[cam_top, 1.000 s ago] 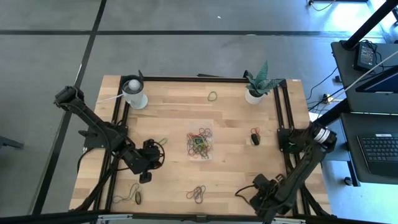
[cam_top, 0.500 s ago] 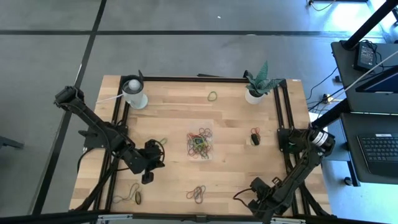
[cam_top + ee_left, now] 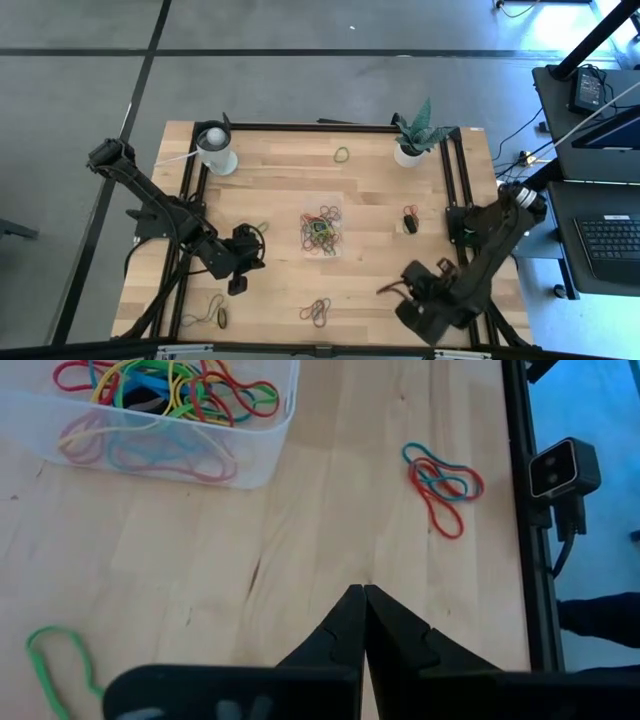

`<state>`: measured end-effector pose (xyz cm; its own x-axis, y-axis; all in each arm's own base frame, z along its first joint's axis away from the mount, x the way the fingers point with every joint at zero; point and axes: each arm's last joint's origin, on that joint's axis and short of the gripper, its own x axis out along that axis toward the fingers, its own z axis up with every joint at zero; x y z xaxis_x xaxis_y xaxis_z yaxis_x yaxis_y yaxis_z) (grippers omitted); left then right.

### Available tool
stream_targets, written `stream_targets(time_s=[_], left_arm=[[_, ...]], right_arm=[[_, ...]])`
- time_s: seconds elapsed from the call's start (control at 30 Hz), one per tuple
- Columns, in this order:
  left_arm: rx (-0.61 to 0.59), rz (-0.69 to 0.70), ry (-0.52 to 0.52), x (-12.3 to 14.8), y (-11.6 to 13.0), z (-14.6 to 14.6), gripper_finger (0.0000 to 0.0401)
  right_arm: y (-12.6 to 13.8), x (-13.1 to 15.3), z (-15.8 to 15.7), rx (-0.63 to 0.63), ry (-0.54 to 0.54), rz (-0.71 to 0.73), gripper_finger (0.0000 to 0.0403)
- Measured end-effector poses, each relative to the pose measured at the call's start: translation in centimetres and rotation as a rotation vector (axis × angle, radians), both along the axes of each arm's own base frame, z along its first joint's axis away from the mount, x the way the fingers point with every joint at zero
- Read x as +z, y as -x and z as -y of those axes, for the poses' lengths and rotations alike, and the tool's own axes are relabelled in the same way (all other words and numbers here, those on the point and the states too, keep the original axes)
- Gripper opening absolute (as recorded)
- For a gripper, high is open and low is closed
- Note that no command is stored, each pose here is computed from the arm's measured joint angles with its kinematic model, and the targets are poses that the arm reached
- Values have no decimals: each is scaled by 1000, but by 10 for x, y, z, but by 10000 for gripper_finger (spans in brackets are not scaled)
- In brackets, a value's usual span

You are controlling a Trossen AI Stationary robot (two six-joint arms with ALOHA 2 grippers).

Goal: Pick and place rubber bands into bin
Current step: Put the black rubber band into the transparent bin

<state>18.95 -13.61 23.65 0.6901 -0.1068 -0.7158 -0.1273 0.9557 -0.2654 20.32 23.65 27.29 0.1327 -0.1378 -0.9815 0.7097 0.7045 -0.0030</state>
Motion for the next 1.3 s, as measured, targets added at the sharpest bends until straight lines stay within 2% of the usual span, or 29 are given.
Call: stream_targets(time_s=[0.1, 0.27, 0.47, 0.6, 0.87, 1.1, 1.3], left_arm=[[0, -4, -3, 0, 0, 0, 2], [0, -4, -3, 0, 0, 0, 2], [-1, -4, -2, 0, 0, 0, 2], [-5, -6, 1, 0, 1, 0, 2], [-45, -2, -32, 0, 1, 0, 2], [-49, 0, -40, 0, 0, 0, 1], [-48, 1, -40, 0, 0, 0, 3]], right_arm=[[-18, 18, 17, 47, 15, -15, 4], [-50, 37, 45, 139, 18, 41, 4], [-77, 40, 75, 174, 29, 74, 3], [-81, 40, 81, 177, 29, 77, 4], [-64, 40, 54, 185, -75, 30, 4], [-27, 39, 13, 141, -136, -15, 3], [9, 38, -15, 66, -141, -37, 4]])
